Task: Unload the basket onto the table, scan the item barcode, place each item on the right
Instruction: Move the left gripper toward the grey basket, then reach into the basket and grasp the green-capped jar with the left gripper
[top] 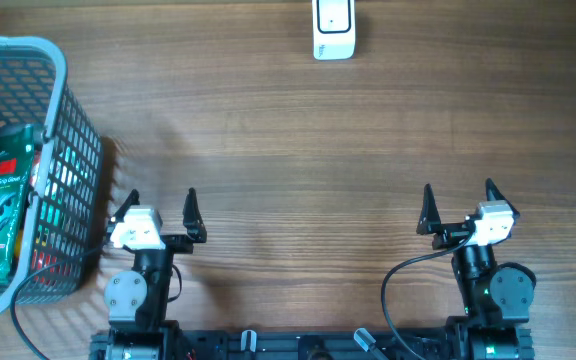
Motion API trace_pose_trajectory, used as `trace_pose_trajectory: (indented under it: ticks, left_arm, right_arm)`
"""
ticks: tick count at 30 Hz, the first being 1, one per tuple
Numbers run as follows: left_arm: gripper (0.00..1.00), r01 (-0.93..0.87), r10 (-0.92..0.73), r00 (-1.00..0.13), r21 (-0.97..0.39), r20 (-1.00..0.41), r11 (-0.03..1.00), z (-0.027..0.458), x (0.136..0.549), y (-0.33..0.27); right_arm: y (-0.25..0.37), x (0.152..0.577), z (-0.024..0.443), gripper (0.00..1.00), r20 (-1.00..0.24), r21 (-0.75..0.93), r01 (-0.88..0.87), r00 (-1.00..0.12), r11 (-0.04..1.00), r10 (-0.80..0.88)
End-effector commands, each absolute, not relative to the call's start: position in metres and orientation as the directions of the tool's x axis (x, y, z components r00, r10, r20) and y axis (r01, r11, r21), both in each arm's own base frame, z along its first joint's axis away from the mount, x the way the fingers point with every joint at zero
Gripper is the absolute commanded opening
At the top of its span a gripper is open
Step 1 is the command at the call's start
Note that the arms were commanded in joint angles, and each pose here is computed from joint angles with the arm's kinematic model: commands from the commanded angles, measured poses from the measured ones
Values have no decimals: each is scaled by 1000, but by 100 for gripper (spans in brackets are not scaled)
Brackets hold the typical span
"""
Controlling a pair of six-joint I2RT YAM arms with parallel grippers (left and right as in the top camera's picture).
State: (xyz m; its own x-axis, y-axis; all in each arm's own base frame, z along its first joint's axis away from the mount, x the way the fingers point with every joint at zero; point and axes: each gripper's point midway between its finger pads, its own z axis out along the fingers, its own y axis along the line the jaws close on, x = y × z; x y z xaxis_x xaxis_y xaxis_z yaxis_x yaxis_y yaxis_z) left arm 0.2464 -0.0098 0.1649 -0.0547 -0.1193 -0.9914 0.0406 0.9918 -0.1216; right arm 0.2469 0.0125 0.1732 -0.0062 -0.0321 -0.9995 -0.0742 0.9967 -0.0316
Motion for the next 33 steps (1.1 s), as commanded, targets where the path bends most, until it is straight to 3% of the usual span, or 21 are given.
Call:
trace_pose_trajectory:
  ticks: [1,6,15,23,26,33]
  left_arm:
    - [100,210,-100,-27,-103,-995,972,177,242,-38]
    - [100,257,-203,-5,-197,-979,946,214,233,-44]
    - [100,317,-201,9,-187,-980,930,317,214,-54]
    - [100,321,-192,-306,-291,-932,901,361,232,-68]
    - [100,390,-178,-438,-365,-881,846,346,237,-88]
    - [100,344,-180,-515,-394,-838,852,329,260,-86]
  right_arm:
    - [11,247,174,100,-999,-50,-63,1,997,-50]
    - [11,247,174,100,-999,-50,-63,1,997,-50]
    - [11,247,174,100,-999,-50,-62,1,997,-50]
    - [11,247,174,100,-999,-50,-62,1,997,-50]
    - [11,247,174,100,-999,-50,-62,1,997,-50]
    - [11,247,174,100,-999,-50,-62,1,997,-50]
